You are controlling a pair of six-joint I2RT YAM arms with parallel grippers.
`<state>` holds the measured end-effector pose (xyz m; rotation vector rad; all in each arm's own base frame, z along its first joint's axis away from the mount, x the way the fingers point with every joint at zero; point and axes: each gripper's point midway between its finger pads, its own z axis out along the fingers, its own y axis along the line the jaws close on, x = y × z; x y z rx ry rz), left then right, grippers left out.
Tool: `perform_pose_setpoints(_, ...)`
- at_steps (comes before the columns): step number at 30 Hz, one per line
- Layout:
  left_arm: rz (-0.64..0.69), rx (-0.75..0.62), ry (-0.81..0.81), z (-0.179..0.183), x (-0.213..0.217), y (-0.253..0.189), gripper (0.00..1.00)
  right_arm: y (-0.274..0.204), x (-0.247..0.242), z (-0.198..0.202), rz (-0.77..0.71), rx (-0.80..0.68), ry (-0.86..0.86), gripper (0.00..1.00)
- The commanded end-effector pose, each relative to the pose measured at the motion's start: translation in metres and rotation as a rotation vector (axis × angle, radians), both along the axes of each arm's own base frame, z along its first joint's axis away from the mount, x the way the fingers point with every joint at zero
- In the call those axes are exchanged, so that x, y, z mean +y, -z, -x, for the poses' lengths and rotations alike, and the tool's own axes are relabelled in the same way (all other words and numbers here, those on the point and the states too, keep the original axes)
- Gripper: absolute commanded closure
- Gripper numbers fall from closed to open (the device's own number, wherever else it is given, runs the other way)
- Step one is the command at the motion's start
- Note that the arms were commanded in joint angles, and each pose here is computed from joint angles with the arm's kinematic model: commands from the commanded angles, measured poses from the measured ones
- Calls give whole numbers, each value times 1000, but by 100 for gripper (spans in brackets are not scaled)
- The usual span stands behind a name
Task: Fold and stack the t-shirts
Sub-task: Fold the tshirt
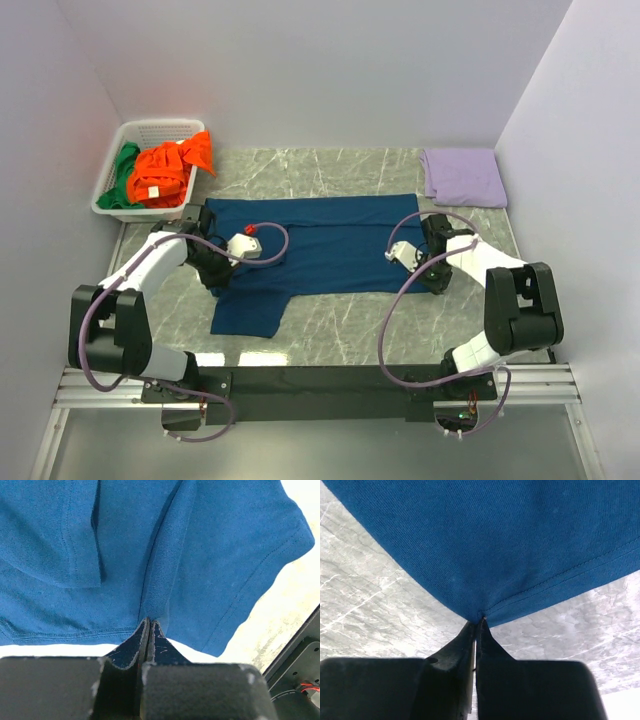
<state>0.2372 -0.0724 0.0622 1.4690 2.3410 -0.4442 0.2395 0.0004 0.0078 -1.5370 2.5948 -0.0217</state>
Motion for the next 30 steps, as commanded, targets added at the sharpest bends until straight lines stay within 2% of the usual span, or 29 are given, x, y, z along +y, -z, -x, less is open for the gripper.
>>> perform_pose_setpoints(1,32,-5,-6,-2,-4,-5,99,17,-2,7,9,28,-16,100)
perform_pose_setpoints(10,41,-7,2,22,4,-21,99,-32,2,14,-47,-62,-29,100)
perform_pose_setpoints(14,60,-26,-32,5,6,-28,99,-49,4,-3,-67,-74,-20,100)
perform_pose_setpoints(30,114,-64,-65,-86,7,-56,99,-59,1,-78,-79,-45,7,100)
